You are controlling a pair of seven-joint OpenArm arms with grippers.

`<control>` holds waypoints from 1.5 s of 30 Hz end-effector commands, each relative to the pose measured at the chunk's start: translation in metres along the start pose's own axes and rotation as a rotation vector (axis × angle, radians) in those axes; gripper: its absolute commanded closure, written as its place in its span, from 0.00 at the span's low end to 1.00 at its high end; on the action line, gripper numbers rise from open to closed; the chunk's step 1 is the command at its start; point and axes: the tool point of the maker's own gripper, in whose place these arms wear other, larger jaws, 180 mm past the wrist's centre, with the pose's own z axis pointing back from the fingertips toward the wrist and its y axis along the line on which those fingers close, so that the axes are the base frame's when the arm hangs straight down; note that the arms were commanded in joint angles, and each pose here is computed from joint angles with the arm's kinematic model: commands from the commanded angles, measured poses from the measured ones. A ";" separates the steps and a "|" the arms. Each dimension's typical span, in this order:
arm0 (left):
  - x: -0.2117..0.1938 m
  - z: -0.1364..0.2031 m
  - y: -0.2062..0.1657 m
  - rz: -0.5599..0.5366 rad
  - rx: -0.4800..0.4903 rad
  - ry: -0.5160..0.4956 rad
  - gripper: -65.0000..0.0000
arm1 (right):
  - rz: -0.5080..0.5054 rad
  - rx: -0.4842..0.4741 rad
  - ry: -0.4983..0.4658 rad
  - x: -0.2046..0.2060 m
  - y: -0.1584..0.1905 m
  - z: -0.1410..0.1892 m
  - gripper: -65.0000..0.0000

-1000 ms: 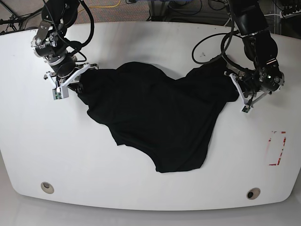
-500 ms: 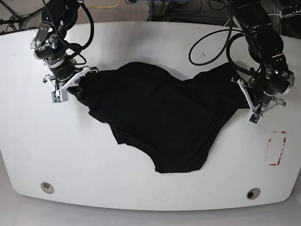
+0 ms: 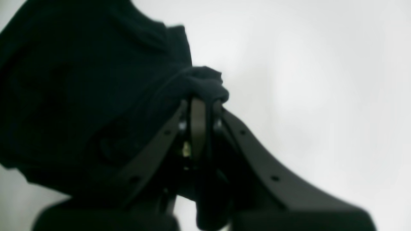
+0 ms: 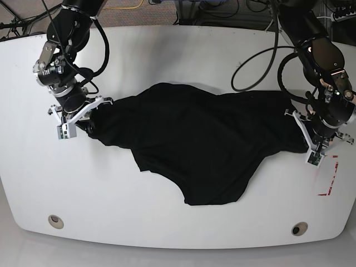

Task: Fold the T-shirt properly
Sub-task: 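Swing the lifted shirt with both grippers, then lower it onto the table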

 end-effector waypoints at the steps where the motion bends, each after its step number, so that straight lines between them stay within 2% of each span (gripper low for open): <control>1: 0.025 0.010 0.022 0.021 0.057 -0.083 1.00 | 0.012 0.003 -0.069 0.025 -0.005 -0.004 0.98; 10: 0.082 0.030 0.058 0.043 0.143 -0.224 1.00 | -0.007 -0.022 -0.109 0.064 -0.032 -0.027 0.98; 20: 0.134 0.057 0.098 0.059 0.223 -0.353 1.00 | -0.018 -0.057 -0.183 0.130 -0.071 -0.044 0.98; 26: 0.176 0.081 0.108 0.006 0.262 -0.451 1.00 | -0.025 -0.066 -0.242 0.176 -0.089 -0.046 0.98; 35: 0.227 0.121 0.125 -0.009 0.315 -0.588 1.00 | 0.007 -0.081 -0.376 0.256 -0.098 -0.025 0.98; 45: 0.268 0.161 0.160 0.041 0.351 -0.702 1.00 | 0.146 -0.124 -0.490 0.341 -0.099 0.016 0.98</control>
